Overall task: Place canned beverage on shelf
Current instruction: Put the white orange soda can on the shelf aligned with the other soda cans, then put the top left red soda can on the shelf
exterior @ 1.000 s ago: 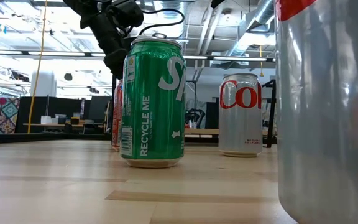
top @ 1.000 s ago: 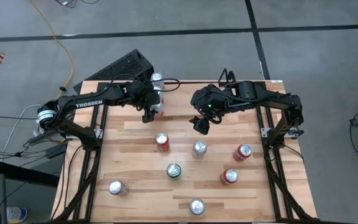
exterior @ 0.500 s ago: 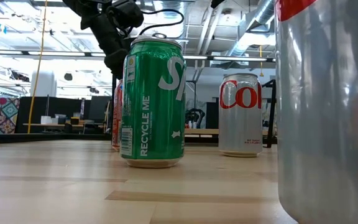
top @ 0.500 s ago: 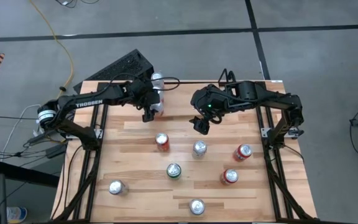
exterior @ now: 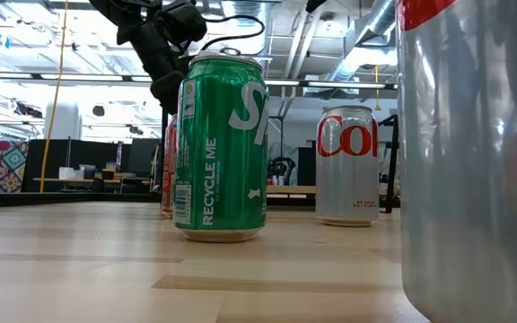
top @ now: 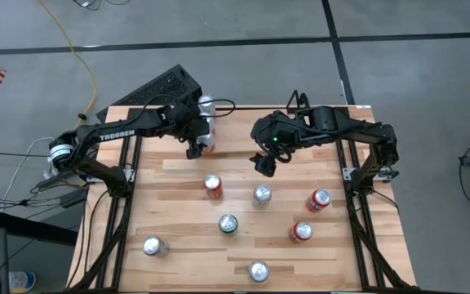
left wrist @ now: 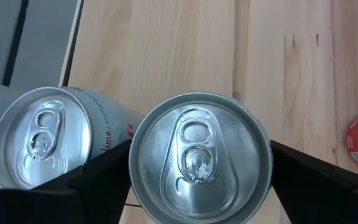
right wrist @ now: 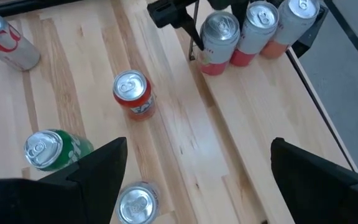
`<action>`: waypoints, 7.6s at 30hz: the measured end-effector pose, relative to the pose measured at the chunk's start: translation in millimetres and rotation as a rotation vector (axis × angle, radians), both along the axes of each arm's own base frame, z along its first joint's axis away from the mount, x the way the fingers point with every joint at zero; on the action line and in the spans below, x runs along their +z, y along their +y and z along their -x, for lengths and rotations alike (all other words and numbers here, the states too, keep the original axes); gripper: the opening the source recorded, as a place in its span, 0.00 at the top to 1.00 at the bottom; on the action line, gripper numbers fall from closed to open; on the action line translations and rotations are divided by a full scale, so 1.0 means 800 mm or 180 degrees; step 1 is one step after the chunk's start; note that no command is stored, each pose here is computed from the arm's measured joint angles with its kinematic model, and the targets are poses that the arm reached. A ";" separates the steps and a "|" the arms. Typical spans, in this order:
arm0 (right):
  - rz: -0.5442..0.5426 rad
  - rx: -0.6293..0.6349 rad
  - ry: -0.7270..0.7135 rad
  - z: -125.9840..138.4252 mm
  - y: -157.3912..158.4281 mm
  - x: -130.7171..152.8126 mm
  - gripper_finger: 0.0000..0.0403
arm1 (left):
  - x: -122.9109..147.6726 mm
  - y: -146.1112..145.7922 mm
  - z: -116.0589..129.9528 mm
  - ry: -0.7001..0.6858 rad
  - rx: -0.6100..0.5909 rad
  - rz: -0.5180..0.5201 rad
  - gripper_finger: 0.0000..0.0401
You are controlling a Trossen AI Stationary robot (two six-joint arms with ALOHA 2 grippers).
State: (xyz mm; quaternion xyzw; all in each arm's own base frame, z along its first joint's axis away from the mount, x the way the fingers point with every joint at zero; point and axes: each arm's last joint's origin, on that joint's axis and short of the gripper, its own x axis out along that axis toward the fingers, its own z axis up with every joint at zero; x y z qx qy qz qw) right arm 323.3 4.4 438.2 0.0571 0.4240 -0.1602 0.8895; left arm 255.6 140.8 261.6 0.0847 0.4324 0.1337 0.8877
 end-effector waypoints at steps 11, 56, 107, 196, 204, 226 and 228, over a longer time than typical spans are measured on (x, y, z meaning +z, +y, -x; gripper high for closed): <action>-0.0004 0.0002 0.0014 0.000 0.000 0.000 0.08 | 0.015 0.000 -0.001 0.0001 -0.0026 0.0032 0.14; -0.0304 0.0001 0.0662 0.030 0.057 -0.015 0.08 | 0.240 -0.104 0.133 -0.1656 -0.0059 0.0377 0.14; -0.0308 0.0101 0.0476 0.099 0.229 -0.042 0.08 | 0.064 -0.211 -0.082 0.0077 0.0927 0.0321 0.14; -0.0035 0.0406 0.0470 0.119 0.252 -0.050 0.08 | 0.042 -0.268 -0.060 0.0135 0.0162 0.0449 0.26; -0.0036 0.0406 0.0469 0.119 0.252 -0.050 0.08 | 0.012 -0.271 -0.078 0.0400 0.0129 0.0312 0.18; -0.0037 0.0403 0.0471 0.119 0.252 -0.050 0.08 | -0.017 -0.248 -0.074 0.0655 0.0059 0.0235 0.18; -0.0037 0.0403 0.0471 0.119 0.252 -0.050 0.08 | -0.028 -0.248 -0.070 0.0726 0.0036 0.0329 0.18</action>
